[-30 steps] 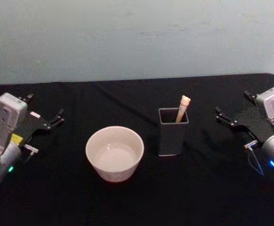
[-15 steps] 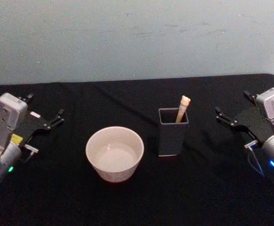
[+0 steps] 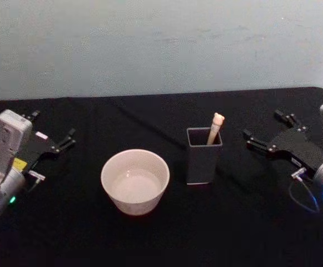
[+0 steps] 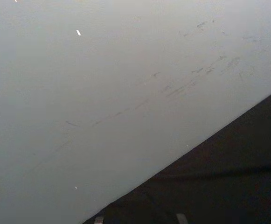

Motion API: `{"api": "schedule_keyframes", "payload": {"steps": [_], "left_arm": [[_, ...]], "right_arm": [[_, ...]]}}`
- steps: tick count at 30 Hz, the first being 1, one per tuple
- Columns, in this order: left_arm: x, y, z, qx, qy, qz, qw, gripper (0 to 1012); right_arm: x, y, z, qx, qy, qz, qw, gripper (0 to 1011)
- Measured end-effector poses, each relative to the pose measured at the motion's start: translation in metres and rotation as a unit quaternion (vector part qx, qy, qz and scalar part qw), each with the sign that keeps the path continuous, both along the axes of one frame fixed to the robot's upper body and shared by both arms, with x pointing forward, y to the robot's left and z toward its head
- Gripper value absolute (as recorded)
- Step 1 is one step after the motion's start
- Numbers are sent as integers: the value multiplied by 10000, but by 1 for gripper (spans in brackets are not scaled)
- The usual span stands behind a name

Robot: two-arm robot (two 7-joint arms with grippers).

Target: Pick up the stirring spoon with one hand, stir inside the cup, then place it back in its original position.

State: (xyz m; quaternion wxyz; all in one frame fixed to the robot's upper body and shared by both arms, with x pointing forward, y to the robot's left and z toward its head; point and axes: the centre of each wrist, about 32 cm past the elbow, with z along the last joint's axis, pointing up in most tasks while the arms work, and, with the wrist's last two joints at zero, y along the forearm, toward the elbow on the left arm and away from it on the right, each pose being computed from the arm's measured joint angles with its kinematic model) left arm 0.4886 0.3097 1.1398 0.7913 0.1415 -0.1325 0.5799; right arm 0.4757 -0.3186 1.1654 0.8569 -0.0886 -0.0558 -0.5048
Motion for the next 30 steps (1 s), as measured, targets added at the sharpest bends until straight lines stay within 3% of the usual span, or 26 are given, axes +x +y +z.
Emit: {"api": "schedule_keyframes", "payload": {"steps": [4,13,30], "left_arm": [[0,0,0,0,0,0,10000,1001],[0,0,0,0,0,0,10000,1001],[0,0,0,0,0,0,10000,1001]], "right_arm": [[-14,-60,68,334,274,540,9976,1002],[40,-14,79,766,541,1143,9890,1002],[406,303,43,1015,654,1219,9852,1002]]}}
